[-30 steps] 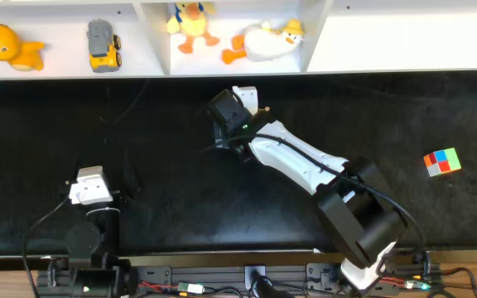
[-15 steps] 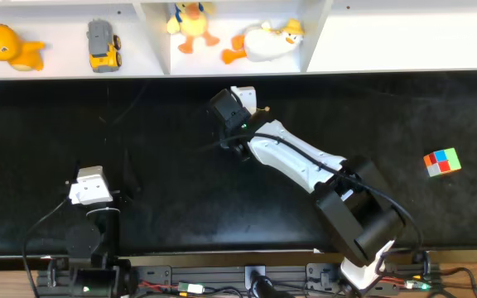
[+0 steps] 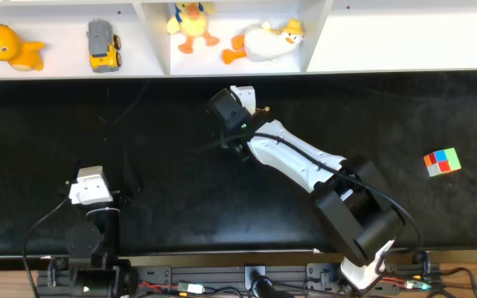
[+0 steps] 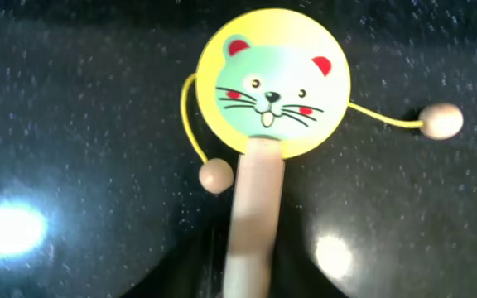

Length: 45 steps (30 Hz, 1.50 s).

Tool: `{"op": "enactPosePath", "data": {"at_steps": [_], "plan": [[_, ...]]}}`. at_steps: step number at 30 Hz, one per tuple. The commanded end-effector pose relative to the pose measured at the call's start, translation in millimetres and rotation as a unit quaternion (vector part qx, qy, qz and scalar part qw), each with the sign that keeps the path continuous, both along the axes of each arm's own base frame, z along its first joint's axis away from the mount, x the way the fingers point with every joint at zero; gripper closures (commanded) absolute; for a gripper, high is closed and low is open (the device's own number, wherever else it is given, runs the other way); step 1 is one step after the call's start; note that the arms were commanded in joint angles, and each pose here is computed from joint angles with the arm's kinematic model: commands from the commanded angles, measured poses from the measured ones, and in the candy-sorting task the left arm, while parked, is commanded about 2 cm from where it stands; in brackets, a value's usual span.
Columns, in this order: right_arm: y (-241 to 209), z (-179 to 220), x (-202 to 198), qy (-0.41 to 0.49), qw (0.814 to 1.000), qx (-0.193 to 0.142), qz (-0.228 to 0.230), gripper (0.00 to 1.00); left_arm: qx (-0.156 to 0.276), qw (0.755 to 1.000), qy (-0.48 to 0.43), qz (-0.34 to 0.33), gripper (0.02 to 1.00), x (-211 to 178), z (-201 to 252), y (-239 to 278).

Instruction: Store Toys

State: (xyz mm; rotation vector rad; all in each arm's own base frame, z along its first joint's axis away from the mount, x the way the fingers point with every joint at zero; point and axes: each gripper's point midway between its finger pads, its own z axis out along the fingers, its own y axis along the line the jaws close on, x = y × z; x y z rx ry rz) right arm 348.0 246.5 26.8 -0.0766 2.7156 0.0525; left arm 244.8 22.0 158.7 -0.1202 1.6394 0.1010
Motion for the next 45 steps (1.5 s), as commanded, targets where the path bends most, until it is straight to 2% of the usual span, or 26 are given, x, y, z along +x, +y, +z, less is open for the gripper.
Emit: {"op": "enactPosePath", "data": {"at_steps": [1, 3, 8, 14, 18, 28, 45], "plan": [[5, 0, 5, -0.003, 1.0, 0.005, -0.001, 0.827, 0.011, 1.0, -0.003, 0.007, 0.02, -1, 1, 3], [5, 0, 5, -0.003, 1.0, 0.006, -0.002, 0.875, 0.011, 1.0, -0.003, 0.007, 0.02, -1, 1, 3], [6, 0, 4, -0.003, 1.0, 0.006, -0.001, 0.91, 0.011, 1.0, -0.003, 0.007, 0.02, -1, 1, 3], [11, 3, -2, -0.002, 1.0, 0.005, 0.009, 0.884, 0.011, 1.0, -0.003, 0.007, 0.02, -1, 1, 3], [7, 12, -7, 0.0, 1.0, -0.001, 0.009, 0.958, 0.011, 1.0, -0.003, 0.007, 0.02, -1, 1, 3], [-44, 53, -29, 0.001, 0.998, -0.062, -0.015, 0.932, 0.011, 1.0, -0.003, 0.007, 0.02, -1, 1, 3], [-145, 96, -81, -0.057, 0.994, -0.015, -0.095, 0.904, 0.011, 1.0, -0.003, 0.007, 0.02, -1, 1, 3]]}}
